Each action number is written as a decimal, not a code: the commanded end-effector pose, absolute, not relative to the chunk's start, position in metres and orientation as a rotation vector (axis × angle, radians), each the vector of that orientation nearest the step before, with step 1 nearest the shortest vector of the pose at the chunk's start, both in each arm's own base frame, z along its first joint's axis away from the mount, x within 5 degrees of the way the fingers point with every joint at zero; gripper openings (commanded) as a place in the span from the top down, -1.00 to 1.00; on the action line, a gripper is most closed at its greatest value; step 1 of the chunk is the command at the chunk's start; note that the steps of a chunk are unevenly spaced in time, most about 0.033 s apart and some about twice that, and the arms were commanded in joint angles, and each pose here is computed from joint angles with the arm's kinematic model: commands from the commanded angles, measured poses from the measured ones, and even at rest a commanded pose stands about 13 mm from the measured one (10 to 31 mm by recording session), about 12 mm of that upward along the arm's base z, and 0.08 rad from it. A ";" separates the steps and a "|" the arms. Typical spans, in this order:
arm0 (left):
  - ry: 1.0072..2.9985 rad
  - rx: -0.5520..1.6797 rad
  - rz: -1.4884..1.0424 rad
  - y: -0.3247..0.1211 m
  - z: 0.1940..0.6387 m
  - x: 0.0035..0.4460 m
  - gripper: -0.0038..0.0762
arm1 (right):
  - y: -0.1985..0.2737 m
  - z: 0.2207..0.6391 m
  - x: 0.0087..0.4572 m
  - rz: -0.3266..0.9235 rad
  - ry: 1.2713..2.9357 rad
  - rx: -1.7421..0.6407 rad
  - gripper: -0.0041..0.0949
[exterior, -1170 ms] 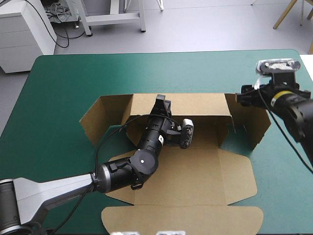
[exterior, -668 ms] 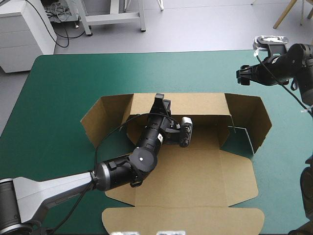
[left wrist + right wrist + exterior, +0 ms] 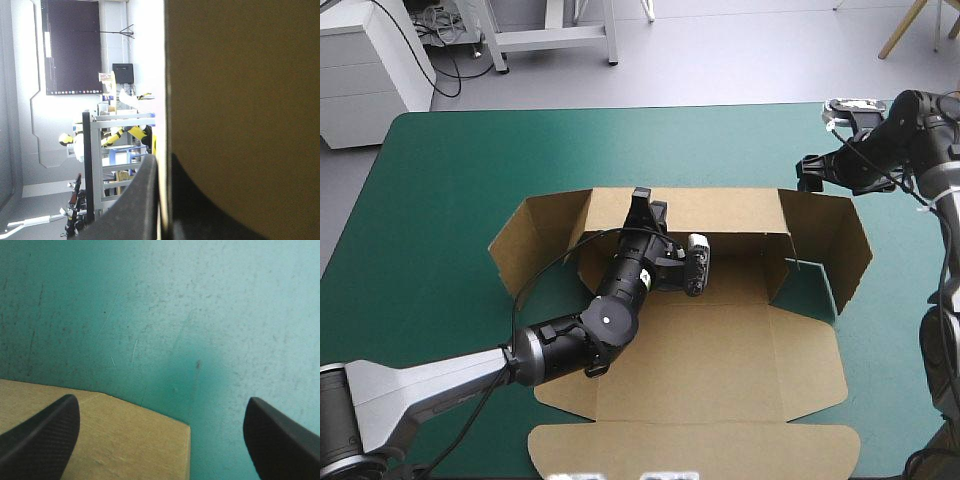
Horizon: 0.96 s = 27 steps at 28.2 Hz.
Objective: Fold the box
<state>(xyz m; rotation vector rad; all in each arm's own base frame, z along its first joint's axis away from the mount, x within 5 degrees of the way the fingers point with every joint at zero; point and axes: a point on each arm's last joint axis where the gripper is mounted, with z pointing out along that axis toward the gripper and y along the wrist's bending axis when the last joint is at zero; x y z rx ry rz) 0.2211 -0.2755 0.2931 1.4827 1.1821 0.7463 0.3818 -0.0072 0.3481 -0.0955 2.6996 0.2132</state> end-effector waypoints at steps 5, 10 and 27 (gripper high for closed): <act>1.098 1.393 0.798 -0.271 0.322 0.220 0.93 | -0.026 0.354 0.349 0.242 2.680 -0.056 -0.75; 1.098 1.393 0.798 -0.271 0.322 0.220 0.93 | -0.026 0.352 0.334 0.316 2.682 -0.040 -0.72; 1.128 1.361 0.764 -0.271 0.322 0.220 0.93 | -0.013 0.332 0.264 0.318 2.619 -0.063 -0.69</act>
